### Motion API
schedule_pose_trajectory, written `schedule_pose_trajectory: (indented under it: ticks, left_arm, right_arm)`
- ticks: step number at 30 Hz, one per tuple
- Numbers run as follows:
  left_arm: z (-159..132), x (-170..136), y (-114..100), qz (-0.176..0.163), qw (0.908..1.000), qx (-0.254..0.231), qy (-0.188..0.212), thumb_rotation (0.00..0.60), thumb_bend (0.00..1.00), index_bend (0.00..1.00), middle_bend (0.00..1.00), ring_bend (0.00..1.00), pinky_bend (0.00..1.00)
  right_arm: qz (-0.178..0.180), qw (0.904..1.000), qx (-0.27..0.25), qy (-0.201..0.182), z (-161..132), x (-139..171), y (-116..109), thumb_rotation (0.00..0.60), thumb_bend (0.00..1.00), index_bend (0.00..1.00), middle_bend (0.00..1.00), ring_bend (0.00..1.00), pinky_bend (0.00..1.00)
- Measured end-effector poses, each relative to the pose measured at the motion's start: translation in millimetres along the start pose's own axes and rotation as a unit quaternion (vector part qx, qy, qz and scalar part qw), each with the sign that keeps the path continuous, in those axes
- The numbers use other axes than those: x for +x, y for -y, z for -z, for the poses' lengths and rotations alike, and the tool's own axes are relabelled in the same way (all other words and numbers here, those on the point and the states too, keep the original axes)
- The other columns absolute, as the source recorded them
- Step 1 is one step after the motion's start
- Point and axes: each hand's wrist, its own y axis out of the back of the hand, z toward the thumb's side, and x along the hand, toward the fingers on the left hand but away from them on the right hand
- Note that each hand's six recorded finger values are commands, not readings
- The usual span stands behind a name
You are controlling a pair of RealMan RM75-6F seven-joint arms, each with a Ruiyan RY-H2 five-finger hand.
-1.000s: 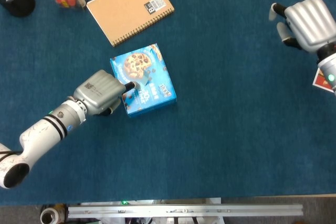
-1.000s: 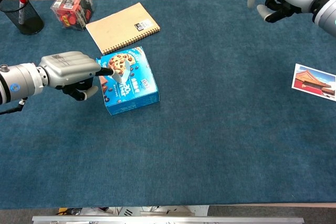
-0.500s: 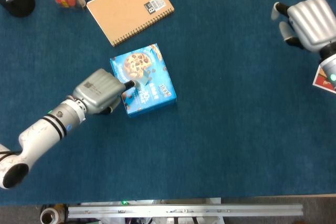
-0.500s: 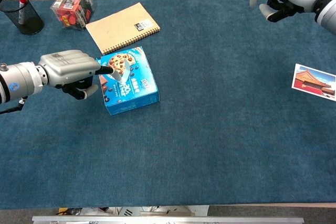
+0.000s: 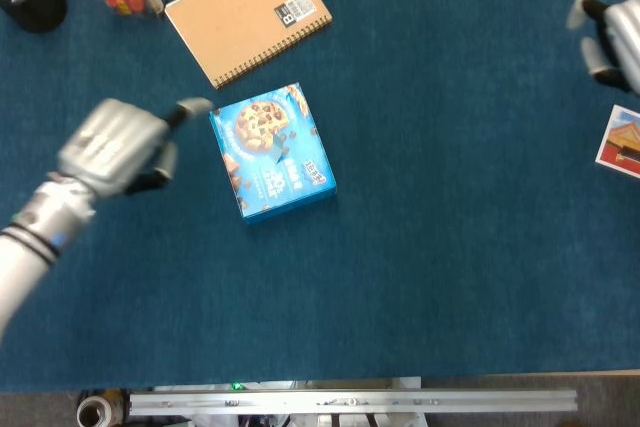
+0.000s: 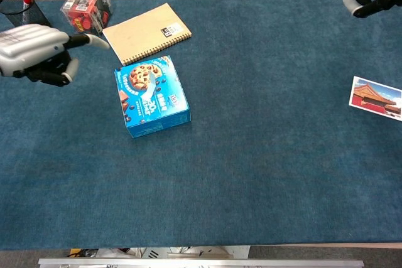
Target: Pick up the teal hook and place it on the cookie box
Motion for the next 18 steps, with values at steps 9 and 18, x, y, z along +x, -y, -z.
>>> schedule_pose_trajectory:
  ticks: [9, 18]
  left_arm:
    - [74, -56, -4, -0.085, 0.9871, -0.07, -0.116, 0.287, 0.33, 0.11, 0.28, 0.27, 0.4]
    - [114, -111, 6, -0.166, 0.9598, -0.107, -0.199, 0.236, 0.29, 0.11, 0.19, 0.18, 0.24]
  right_arm:
    - [0.005, 0.998, -0.011, 0.062, 41, 41, 0, 0.6, 0.14, 0.31, 0.4, 0.33, 0.53]
    - [0.021, 0.993, 0.01, 0.116, 69, 93, 10, 0.6, 0.12, 0.31, 0.37, 0.29, 0.48]
